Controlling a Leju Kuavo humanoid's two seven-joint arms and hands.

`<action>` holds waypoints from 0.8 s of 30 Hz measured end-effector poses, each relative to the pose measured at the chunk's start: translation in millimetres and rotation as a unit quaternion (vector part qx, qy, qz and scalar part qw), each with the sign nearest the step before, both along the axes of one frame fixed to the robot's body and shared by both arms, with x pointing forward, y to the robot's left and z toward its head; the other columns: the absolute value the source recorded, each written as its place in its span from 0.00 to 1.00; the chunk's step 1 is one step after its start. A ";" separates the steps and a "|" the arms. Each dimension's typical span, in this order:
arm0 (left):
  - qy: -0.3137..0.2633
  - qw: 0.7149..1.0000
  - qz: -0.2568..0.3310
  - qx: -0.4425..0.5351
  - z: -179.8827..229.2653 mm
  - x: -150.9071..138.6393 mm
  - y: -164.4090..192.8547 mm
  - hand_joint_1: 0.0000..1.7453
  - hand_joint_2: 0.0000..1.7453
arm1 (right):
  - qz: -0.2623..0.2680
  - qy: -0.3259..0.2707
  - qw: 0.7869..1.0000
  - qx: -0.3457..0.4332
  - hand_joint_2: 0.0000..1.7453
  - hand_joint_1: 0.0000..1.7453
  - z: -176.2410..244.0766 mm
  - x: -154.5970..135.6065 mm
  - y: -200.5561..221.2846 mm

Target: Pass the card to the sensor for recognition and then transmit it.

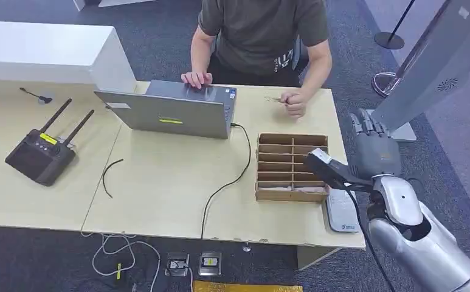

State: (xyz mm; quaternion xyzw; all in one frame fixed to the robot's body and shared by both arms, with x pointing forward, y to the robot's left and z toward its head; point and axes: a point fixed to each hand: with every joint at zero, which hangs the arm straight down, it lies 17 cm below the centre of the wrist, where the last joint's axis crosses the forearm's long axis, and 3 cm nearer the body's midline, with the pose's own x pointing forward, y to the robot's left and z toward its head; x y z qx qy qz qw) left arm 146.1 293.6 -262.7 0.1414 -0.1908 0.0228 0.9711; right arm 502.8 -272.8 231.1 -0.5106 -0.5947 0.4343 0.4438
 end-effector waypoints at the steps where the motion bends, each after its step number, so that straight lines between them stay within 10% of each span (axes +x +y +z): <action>1: 0.001 1.000 0.001 0.000 -0.4 -1.5 0.2 0.00 0.00 | -0.004 0.010 1.000 -0.003 0.00 0.00 -3.4 -1.6 -1.8; 3: 0.004 1.000 0.003 0.000 -1.2 -4.8 0.5 0.00 0.00 | -0.011 0.023 1.000 -0.007 0.00 0.00 -6.7 -4.2 -6.0; 4: 0.005 1.000 0.003 0.000 -1.4 -6.0 0.8 0.00 0.00 | -0.015 0.026 1.000 -0.009 1.00 0.00 -7.2 -5.3 -8.6; 24: 0.011 1.000 0.013 0.011 -3.2 -16.1 8.5 0.00 0.00 | -0.029 0.026 0.998 -0.045 1.00 0.00 -15.2 -52.0 -29.1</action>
